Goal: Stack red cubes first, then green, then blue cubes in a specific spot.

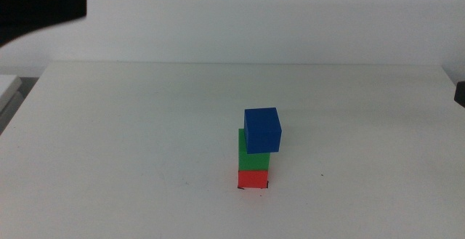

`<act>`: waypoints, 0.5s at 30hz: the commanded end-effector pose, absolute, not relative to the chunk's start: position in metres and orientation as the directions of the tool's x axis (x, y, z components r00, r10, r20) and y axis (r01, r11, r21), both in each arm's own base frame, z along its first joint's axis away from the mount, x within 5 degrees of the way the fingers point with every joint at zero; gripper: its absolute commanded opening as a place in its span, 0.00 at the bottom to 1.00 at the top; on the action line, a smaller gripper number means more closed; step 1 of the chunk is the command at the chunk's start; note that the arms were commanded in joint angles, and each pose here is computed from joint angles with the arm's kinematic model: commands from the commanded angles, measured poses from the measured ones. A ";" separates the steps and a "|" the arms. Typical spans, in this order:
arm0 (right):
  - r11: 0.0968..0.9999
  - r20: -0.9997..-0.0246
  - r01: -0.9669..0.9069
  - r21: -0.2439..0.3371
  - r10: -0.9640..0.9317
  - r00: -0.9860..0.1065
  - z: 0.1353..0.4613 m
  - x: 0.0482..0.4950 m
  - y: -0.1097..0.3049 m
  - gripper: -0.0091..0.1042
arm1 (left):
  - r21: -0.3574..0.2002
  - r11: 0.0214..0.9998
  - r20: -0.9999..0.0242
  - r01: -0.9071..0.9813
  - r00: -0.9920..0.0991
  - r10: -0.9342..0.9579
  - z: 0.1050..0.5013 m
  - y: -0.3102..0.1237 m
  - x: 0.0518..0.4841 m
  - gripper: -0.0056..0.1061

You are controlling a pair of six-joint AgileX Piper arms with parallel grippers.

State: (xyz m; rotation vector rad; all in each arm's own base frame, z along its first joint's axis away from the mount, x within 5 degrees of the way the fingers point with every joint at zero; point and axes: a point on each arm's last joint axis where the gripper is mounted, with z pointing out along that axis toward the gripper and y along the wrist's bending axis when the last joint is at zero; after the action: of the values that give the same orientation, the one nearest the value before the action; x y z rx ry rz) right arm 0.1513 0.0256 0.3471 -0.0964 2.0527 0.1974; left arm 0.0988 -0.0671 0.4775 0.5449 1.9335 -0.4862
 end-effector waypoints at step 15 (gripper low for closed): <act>0.997 -0.979 -0.057 -0.046 -0.056 -0.196 0.292 0.111 0.005 0.90 | -0.051 0.976 -0.989 0.214 -0.145 -0.020 0.303 -0.020 0.088 0.89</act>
State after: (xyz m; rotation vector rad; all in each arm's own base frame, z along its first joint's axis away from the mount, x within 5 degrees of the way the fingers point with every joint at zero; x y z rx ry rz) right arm 0.1197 0.0089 0.3051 -0.0813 1.8173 0.0441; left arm 0.0980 -0.0282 0.3238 0.1996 1.7303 -0.2496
